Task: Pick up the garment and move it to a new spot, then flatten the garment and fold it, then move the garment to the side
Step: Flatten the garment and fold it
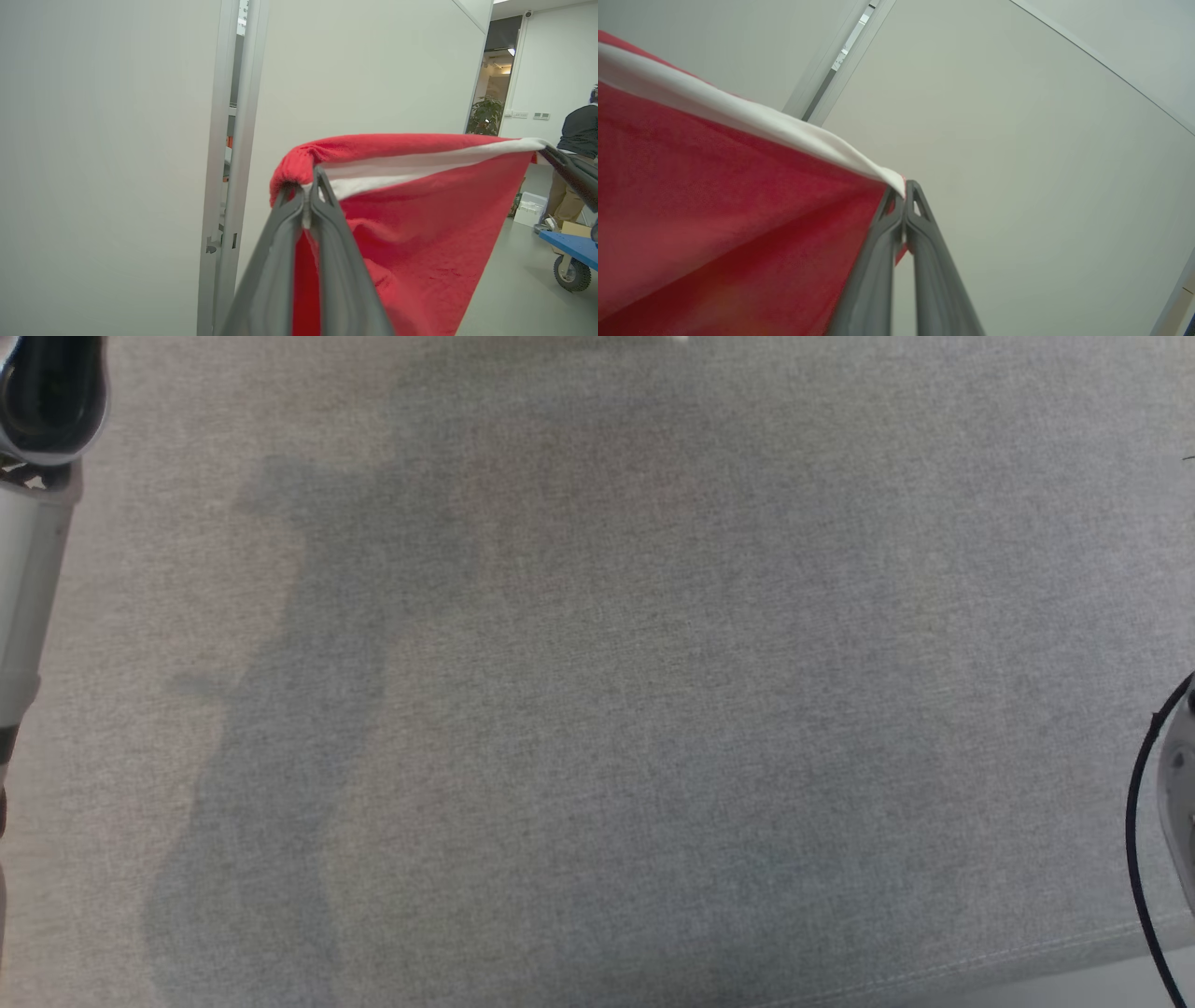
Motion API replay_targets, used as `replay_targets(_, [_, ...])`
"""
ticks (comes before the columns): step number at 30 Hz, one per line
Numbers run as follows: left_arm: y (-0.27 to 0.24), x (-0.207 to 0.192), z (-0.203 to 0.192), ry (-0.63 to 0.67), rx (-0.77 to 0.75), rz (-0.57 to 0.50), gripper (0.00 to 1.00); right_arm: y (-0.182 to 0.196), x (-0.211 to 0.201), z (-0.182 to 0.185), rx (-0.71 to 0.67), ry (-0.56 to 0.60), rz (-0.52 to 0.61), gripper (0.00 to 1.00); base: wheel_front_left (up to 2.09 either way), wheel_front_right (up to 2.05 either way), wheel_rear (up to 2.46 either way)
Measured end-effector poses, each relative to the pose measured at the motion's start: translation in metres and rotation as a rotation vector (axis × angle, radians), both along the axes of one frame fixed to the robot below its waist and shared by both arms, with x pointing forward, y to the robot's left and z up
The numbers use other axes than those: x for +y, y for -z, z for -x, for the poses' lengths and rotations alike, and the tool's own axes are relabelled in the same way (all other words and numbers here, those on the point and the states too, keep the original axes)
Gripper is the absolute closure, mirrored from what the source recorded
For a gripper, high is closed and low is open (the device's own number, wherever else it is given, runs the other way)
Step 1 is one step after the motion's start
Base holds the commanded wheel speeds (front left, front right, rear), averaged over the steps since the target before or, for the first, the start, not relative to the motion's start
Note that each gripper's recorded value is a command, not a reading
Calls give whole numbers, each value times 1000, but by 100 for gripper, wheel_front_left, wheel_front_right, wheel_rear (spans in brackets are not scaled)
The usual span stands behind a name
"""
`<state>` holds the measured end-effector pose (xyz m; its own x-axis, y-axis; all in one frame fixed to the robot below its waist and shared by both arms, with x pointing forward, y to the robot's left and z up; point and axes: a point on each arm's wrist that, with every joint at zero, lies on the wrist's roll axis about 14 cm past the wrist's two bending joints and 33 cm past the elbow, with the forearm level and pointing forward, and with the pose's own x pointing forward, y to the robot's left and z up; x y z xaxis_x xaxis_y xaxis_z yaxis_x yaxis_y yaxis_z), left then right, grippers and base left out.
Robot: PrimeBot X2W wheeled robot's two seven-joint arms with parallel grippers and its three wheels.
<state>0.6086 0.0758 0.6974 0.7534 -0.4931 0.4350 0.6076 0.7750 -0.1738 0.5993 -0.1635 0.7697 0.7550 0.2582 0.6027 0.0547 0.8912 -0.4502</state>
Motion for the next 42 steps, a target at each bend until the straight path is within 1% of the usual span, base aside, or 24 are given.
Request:
replay_targets(2, [15, -2, -10, 7, 28, 35, 100, 14, -2, -8, 24, 8, -11, 100, 0, 0, 0])
replay_targets(5, [49, -11, -15, 28, 98, 42, 100, 50, -5, -13, 108, 14, -18, 100, 0, 0, 0])
replay_targets(6, [65, -12, -14, 31, 138, 55, 100, 67, -7, -11, 146, 18, -20, 100, 0, 0, 0])
replay_targets(8, [99, -13, -5, 32, 215, 49, 100, 95, -12, -3, 209, 23, -37, 100, 0, 0, 0])
replay_targets(9, [118, -10, 0, 24, 274, 73, 100, 111, -14, 4, 247, 25, -56, 100, 0, 0, 0])
replay_targets(10, [138, -8, 8, 16, 332, 94, 100, 128, -17, 11, 287, 27, -76, 100, 0, 0, 0])
replay_targets(12, [174, -3, 25, -1, 434, 97, 100, 162, -19, 28, 367, 31, -110, 100, 0, 0, 0])
replay_targets(13, [190, -1, 36, -14, 492, 129, 100, 180, -20, 39, 413, 34, -129, 100, 0, 0, 0])
replay_targets(14, [205, -1, 49, -20, 539, 140, 100, 196, -22, 50, 453, 39, -156, 100, 0, 0, 0])
replay_targets(17, [245, 0, 87, -47, 661, 160, 100, 230, -30, 81, 542, 61, -221, 100, 0, 0, 0])
replay_targets(18, [256, -1, 100, -50, 696, 160, 100, 241, -31, 90, 572, 67, -237, 100, 0, 0, 0])
replay_targets(21, [284, -4, 141, -56, 762, 92, 100, 276, -39, 126, 670, 103, -286, 100, 0, 0, 0])
replay_targets(24, [300, -12, 177, -48, 820, 73, 100, 292, -44, 155, 718, 130, -324, 100, 0, 0, 0])
replay_targets(27, [309, -11, 204, -65, 862, 78, 100, 300, -44, 178, 745, 138, -356, 100, 0, 0, 0])
replay_targets(33, [321, -8, 256, -91, 928, 90, 100, 304, -41, 216, 763, 139, -391, 100, 0, 0, 0])
replay_targets(36, [319, -3, 271, -119, 930, 113, 100, 308, -41, 237, 774, 143, -412, 100, 0, 0, 0])
replay_targets(38, [312, -3, 277, -118, 907, 115, 100, 308, -42, 249, 775, 145, -424, 100, 0, 0, 0])
replay_targets(42, [299, -6, 287, -98, 857, 101, 100, 300, -42, 256, 749, 138, -433, 100, 0, 0, 0])
